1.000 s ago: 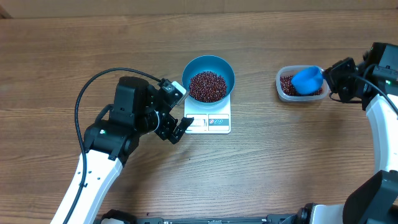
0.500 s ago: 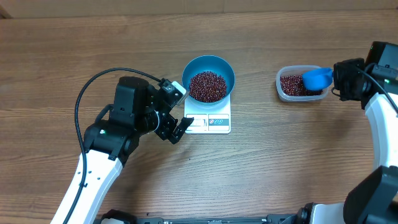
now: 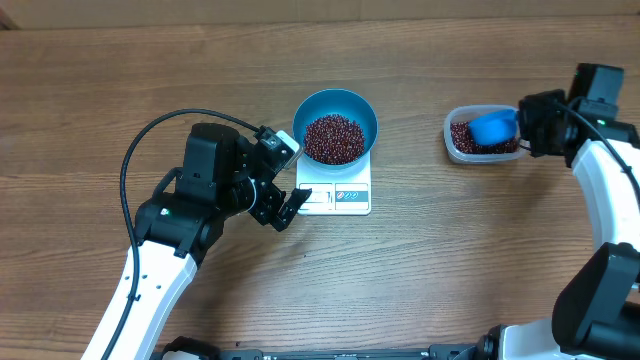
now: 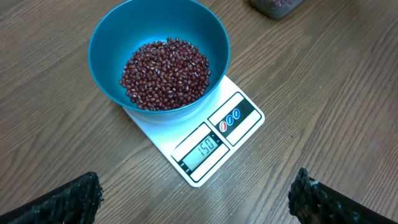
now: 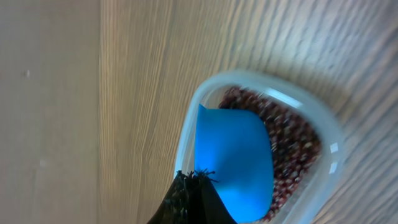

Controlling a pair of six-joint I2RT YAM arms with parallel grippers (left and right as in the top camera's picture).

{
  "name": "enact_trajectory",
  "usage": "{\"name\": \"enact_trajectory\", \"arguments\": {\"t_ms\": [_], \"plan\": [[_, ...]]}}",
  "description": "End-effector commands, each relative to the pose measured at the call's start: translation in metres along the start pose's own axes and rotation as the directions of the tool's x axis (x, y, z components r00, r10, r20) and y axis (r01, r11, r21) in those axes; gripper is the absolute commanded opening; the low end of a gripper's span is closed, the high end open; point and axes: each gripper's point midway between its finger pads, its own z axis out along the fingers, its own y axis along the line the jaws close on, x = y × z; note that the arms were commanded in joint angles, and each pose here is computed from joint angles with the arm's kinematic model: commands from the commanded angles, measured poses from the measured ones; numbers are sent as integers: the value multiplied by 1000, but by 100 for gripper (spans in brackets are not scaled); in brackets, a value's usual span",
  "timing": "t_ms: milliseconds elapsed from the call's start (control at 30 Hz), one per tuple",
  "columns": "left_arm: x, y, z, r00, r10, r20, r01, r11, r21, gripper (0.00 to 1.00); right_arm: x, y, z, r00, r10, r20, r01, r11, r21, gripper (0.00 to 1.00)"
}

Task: Scoop item into bowl and weigh 150g on scale
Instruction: 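Lower the scoop into the clear container with the right gripper, then open the right gripper to release the scoop in the container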

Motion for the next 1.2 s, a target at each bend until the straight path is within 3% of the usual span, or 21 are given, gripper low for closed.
{"name": "enact_trajectory", "arguments": {"t_ms": [0, 200, 233, 433, 600, 700, 1167], "plan": [[-11, 1, -5, 1000, -7, 29, 7, 1000, 3, 100, 14, 12, 8, 999, -33, -21, 33, 999, -16, 4], [-11, 1, -5, 1000, -7, 29, 7, 1000, 3, 100, 21, 10, 12, 998, -61, 6, 61, 998, 22, 4], [-11, 1, -5, 1000, -7, 29, 7, 1000, 3, 99, 22, 9, 12, 998, -60, 4, 60, 998, 26, 8], [-11, 1, -5, 1000, -7, 29, 7, 1000, 3, 100, 26, -2, 11, 998, -54, -17, 55, 996, 68, 66], [-11, 1, -5, 1000, -7, 29, 7, 1000, 3, 100, 27, -3, 11, 989, -142, -29, 144, 987, 67, 94], [-11, 1, -5, 1000, -7, 29, 7, 1000, 3, 100, 30, -3, 10, 980, -194, -44, 196, 978, 64, 100], [-11, 1, -5, 1000, -7, 29, 7, 1000, 3, 100, 14, -17, -12, 920, -392, -12, 388, 904, 179, 100]]}}
